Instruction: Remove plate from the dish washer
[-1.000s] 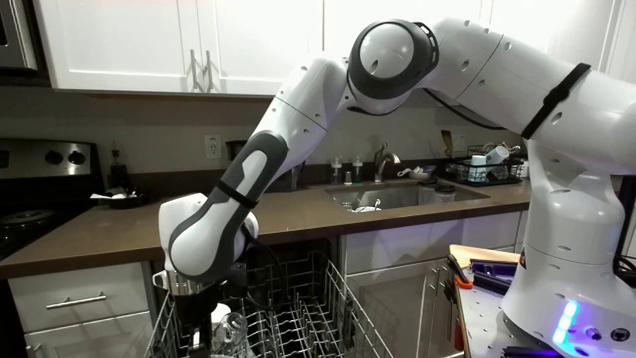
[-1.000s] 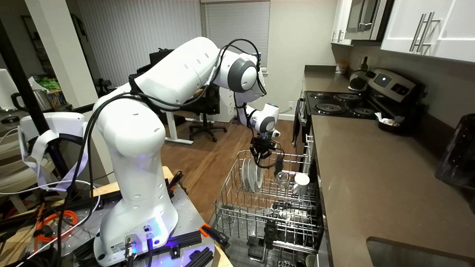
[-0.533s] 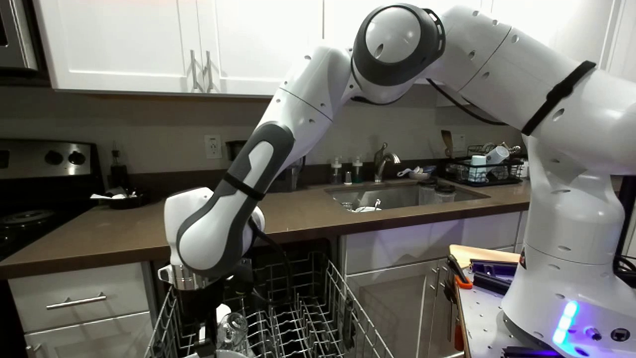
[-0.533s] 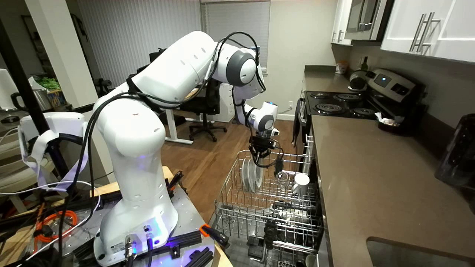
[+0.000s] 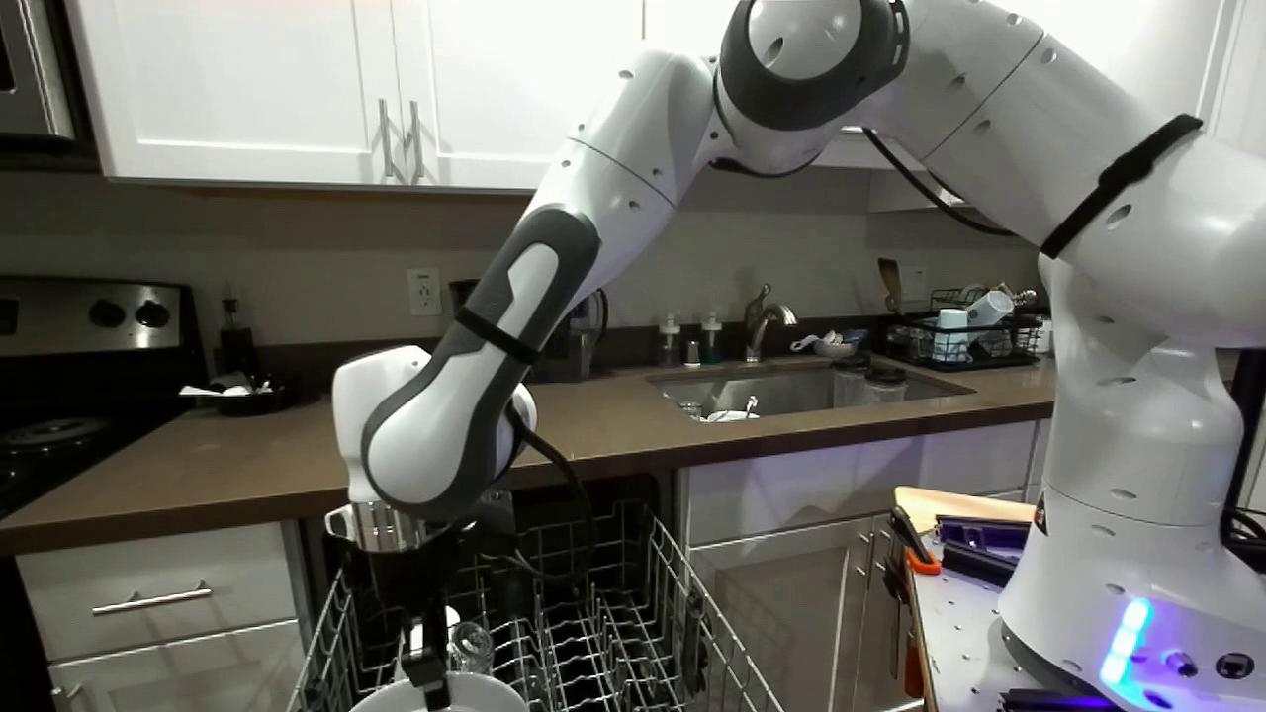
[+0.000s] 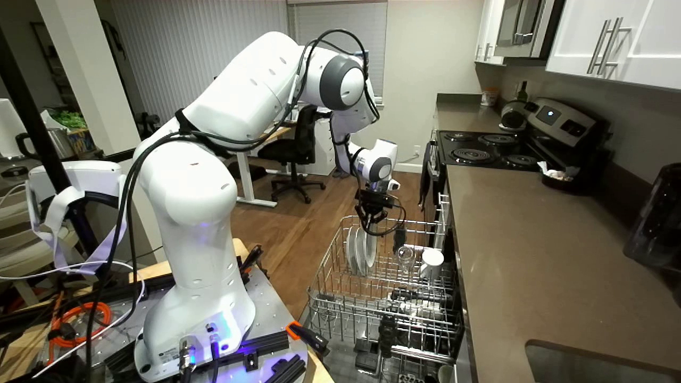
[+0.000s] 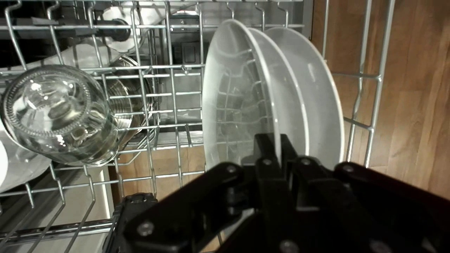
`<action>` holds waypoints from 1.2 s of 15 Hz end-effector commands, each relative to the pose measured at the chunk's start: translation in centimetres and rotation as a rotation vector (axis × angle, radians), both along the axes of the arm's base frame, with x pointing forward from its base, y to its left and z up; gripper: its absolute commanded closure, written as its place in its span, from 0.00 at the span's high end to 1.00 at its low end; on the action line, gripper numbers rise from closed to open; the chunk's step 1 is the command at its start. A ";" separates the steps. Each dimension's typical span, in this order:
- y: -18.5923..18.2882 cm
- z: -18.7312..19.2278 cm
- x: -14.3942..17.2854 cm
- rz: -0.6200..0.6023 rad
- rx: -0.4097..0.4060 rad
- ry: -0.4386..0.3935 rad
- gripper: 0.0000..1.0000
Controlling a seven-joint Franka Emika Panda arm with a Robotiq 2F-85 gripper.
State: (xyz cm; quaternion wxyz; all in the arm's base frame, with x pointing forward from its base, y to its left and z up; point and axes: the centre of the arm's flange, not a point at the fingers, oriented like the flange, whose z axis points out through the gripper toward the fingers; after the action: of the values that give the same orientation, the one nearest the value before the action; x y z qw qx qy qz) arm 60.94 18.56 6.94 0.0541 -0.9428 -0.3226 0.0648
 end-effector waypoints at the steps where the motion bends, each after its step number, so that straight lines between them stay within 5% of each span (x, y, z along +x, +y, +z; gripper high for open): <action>1: 0.1 3.2 -2.6 -0.020 -0.043 0.047 0.07; 9: 0.6 5.6 -4.1 -0.065 -0.102 0.065 0.07; 18: 1.4 4.9 -5.4 -0.130 -0.259 0.071 0.07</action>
State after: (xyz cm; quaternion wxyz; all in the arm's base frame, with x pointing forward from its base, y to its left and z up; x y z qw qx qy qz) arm 56.61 20.05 10.50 -0.0223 -0.9575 -0.2602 0.1227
